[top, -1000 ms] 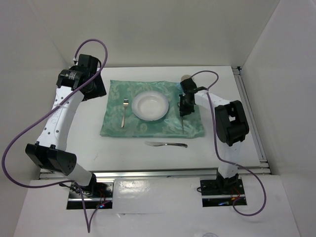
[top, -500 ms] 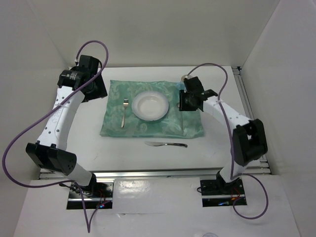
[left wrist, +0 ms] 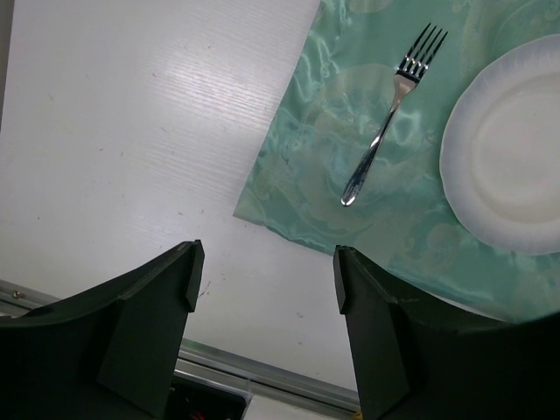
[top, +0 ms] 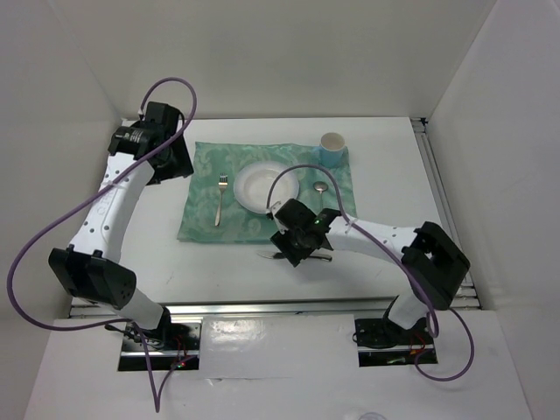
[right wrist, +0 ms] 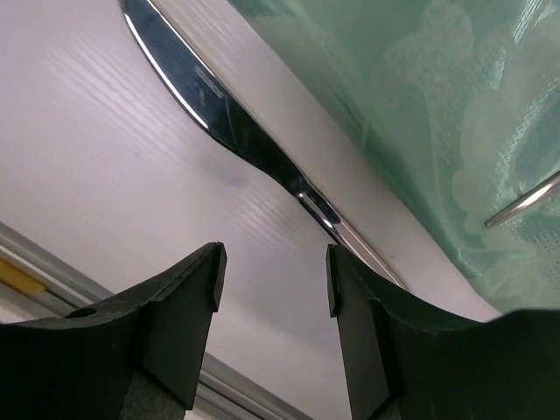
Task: Set the dinner table for one person
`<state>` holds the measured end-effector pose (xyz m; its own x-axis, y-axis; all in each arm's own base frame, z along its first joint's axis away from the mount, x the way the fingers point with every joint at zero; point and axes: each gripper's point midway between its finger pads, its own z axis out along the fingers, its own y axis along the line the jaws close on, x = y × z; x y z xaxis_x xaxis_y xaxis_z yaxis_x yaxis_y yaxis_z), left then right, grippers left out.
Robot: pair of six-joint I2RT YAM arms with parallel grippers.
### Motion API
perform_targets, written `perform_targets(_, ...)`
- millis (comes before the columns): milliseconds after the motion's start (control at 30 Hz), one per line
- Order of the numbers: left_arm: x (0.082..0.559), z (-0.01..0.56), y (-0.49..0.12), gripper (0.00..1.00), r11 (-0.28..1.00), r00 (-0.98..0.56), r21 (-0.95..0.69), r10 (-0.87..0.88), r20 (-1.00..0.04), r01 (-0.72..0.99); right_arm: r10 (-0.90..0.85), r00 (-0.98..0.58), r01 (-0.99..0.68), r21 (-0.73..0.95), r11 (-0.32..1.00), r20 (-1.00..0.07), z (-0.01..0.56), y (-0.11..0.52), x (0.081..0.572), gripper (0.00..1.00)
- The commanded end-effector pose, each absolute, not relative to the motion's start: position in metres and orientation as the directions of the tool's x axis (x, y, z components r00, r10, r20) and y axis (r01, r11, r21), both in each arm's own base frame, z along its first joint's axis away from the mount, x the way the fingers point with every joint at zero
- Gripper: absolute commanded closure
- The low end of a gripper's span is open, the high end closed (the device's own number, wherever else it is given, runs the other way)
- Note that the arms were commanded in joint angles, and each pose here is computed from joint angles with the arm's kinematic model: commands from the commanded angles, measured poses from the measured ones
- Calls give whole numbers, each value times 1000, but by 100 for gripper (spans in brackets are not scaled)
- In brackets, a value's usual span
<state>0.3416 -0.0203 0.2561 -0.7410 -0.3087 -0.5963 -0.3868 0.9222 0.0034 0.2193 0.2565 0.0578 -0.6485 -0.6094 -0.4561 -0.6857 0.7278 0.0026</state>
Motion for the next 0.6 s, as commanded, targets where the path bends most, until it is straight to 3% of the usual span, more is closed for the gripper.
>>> perform_targets(0,338,256,-19,22,928,-741,3,-296,-602,-373,-620,-595,-700,-48,712,-511,56,261,235,39)
perform_targets(333,340,251,-17,22,926,-745,15,-294,-599,-377,-621,-607,-712,-6,702,-496,25,249,238,39)
perform_targets(567,342,248,-18,22,923,-747,14,-302,-593,-384,-667,-592,-765,55,642,-452,7,257,221,47)
